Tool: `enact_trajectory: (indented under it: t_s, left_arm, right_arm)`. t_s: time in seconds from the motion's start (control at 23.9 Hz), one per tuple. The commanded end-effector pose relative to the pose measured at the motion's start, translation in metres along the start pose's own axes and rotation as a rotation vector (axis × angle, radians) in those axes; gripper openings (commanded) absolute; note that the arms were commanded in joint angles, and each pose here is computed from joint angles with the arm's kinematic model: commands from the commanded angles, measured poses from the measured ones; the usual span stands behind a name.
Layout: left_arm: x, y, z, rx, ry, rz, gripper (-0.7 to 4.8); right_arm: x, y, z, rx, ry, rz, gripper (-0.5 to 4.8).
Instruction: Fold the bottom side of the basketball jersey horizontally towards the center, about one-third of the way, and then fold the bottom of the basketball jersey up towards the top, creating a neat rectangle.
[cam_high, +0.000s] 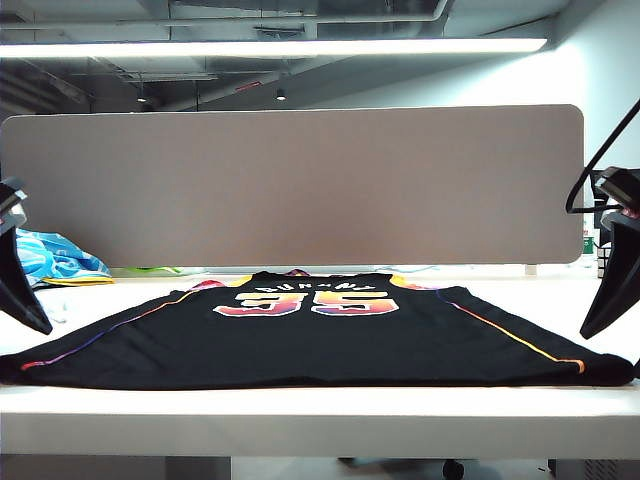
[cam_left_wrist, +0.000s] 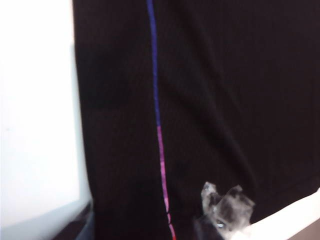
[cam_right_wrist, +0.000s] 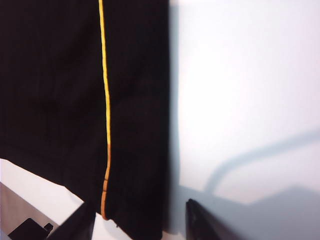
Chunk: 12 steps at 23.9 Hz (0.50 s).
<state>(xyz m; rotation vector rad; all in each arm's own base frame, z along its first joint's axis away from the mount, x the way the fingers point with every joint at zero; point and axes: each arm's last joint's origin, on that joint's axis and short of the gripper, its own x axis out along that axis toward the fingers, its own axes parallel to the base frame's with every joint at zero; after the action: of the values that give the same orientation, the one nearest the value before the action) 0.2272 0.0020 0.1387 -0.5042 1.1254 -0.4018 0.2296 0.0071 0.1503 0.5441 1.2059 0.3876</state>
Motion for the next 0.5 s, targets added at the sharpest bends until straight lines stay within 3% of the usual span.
enact_trajectory:
  t_s: [0.04, 0.5]
  left_arm:
    - [0.0045, 0.0081, -0.0212, -0.071, 0.150, 0.150, 2.47]
    - [0.0028, 0.0083, -0.0289, -0.115, 0.223, 0.167, 2.46]
  right_arm:
    - [0.0005, -0.0005, -0.0019, 0.010, 0.015, -0.001, 2.45]
    - [0.0010, 0.0018, -0.0016, 0.003, 0.020, 0.052, 2.44]
